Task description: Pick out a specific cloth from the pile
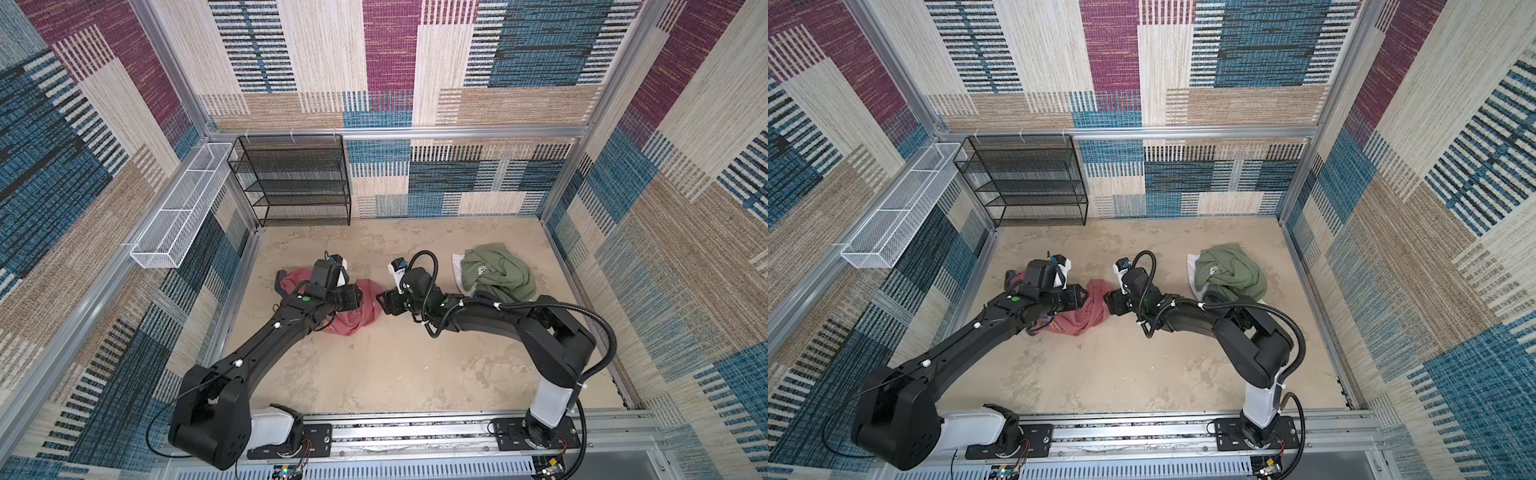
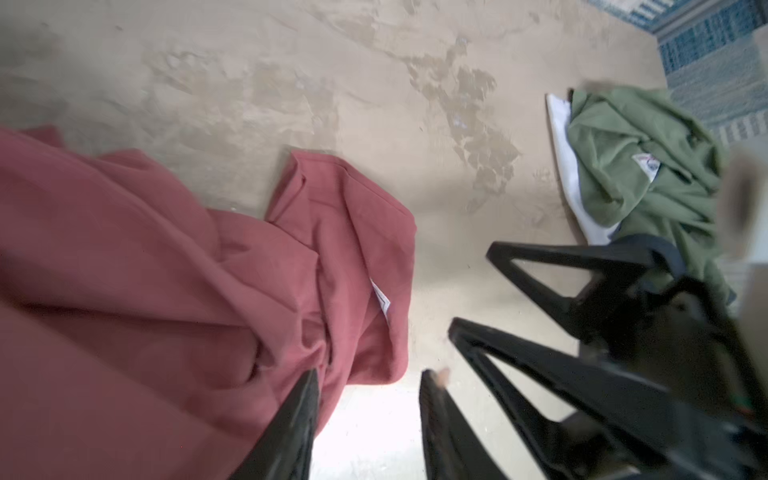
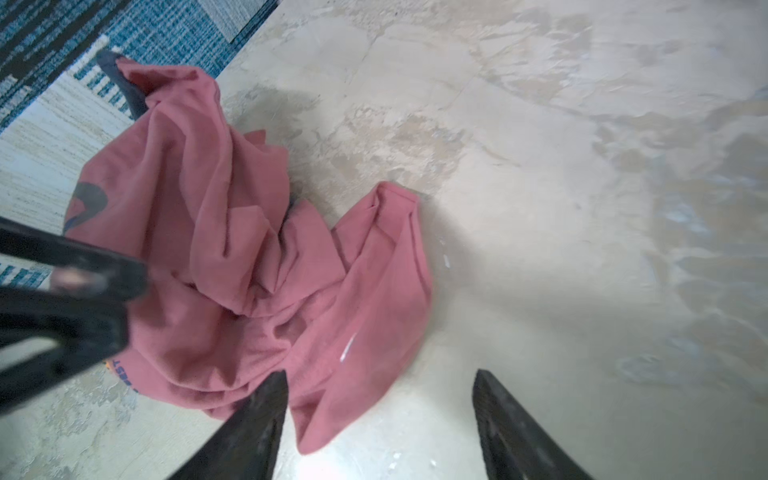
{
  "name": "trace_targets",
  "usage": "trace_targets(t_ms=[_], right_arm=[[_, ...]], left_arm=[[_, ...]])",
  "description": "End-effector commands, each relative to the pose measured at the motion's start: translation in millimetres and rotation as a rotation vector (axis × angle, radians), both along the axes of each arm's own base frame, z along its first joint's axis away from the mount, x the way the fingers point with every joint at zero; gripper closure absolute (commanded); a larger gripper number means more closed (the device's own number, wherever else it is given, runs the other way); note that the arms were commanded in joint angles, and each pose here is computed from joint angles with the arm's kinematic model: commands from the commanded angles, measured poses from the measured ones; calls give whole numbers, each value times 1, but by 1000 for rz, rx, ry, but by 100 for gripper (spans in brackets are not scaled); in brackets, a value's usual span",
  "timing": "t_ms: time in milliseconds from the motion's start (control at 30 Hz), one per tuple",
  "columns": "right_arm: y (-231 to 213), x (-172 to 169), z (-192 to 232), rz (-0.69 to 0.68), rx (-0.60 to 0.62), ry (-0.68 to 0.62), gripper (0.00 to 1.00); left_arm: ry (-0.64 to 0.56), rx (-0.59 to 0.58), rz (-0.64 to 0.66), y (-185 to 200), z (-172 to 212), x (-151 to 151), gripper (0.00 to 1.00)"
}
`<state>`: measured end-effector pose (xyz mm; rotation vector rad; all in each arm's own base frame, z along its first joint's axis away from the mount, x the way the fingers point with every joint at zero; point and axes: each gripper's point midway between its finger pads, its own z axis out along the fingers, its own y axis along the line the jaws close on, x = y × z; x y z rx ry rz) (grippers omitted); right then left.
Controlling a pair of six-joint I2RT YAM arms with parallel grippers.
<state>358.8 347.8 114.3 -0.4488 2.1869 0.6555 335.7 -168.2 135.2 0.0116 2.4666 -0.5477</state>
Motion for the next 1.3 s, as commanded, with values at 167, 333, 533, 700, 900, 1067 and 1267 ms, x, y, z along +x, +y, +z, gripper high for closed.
trace_targets(t_ms=[167,333,533,700,900,1067,1267], right_arm=[[-62,5,20,-132,35,-32,24],[-75,3,26,-156,42,-51,24],[-80,2,32,-165,37,-70,24],[-84,3,42,-173,28,-101,24],[-89,2,47,-185,25,-126,23],[-90,5,46,-187,11,-122,23],[-92,5,49,-194,21,-131,22]], left_arm=[[24,-28,-86,-53,-19,16,56],[71,35,-54,-55,-50,27,55],[98,85,-35,-55,-72,35,60],[101,104,-28,-56,-80,41,64],[127,143,-21,-55,-93,44,88],[124,149,-25,-55,-92,45,100],[47,116,-33,-57,-55,48,100]])
